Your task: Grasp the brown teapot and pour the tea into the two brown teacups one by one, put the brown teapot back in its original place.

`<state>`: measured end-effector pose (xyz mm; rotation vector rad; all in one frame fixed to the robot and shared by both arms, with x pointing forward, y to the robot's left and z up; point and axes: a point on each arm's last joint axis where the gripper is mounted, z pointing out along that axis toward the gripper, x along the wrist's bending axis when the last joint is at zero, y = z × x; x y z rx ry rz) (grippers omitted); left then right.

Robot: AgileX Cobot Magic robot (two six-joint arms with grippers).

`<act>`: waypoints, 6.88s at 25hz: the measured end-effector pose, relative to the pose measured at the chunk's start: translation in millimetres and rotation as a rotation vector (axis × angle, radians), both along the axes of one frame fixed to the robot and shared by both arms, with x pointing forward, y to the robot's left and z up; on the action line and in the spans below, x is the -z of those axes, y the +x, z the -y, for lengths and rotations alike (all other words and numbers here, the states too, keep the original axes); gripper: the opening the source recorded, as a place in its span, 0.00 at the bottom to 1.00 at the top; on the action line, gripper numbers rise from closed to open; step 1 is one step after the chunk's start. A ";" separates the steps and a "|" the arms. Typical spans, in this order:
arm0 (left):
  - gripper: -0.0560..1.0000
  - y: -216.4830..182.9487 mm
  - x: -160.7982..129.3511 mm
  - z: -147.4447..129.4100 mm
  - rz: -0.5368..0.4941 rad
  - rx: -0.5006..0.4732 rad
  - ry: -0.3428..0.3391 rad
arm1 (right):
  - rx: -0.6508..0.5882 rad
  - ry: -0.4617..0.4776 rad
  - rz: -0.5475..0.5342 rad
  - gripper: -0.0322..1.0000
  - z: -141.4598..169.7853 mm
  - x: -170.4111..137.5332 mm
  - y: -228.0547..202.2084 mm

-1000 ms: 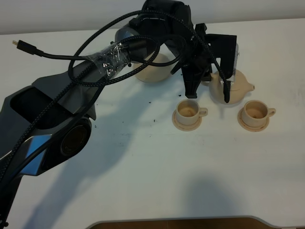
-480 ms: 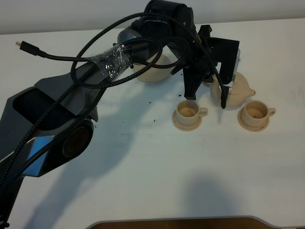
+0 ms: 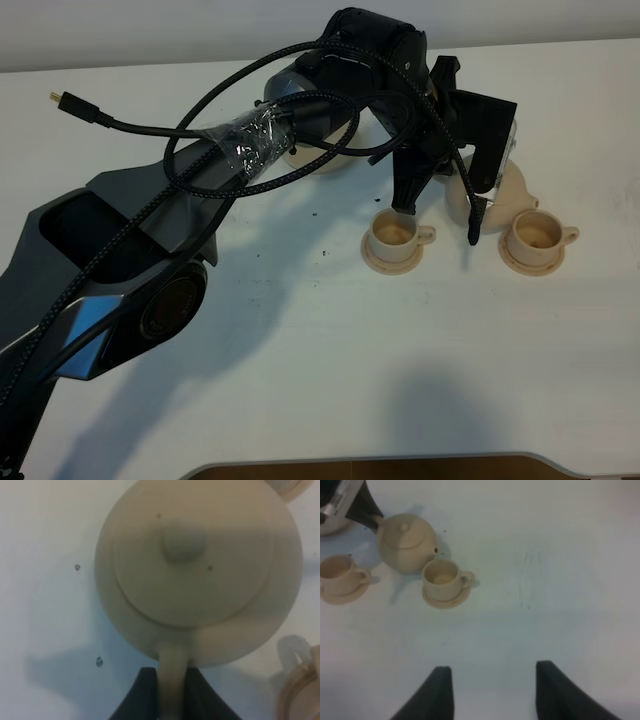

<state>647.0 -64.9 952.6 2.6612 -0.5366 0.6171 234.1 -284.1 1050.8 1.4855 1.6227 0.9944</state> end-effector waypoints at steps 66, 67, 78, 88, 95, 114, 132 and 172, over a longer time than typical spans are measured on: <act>0.15 -7.9 -12.5 22.1 0.349 0.279 0.165 | 0.000 0.000 0.000 0.42 0.0 0.0 0.0; 0.15 -8.9 -12.5 23.2 0.350 0.284 0.165 | 0.000 0.000 0.000 0.42 0.0 0.0 0.0; 0.15 -14.5 -21.5 27.2 0.399 0.363 0.190 | 0.000 0.000 0.000 0.42 0.0 0.0 0.0; 0.15 -19.9 -23.4 33.5 0.434 0.417 0.201 | 0.000 0.000 0.000 0.42 0.0 0.0 0.0; 0.15 -20.2 -24.4 35.2 0.468 0.447 0.217 | 0.000 0.000 0.000 0.42 0.0 0.0 0.0; 0.15 -16.9 -28.4 37.4 0.546 0.471 0.219 | 0.000 0.000 0.000 0.42 0.0 0.0 0.0; 0.15 -14.7 -32.2 40.1 0.628 0.520 0.227 | 0.000 0.000 0.000 0.42 0.0 0.0 0.0; 0.15 -16.1 -36.1 45.8 0.742 0.634 0.269 | 0.000 0.000 0.000 0.42 0.0 0.0 0.0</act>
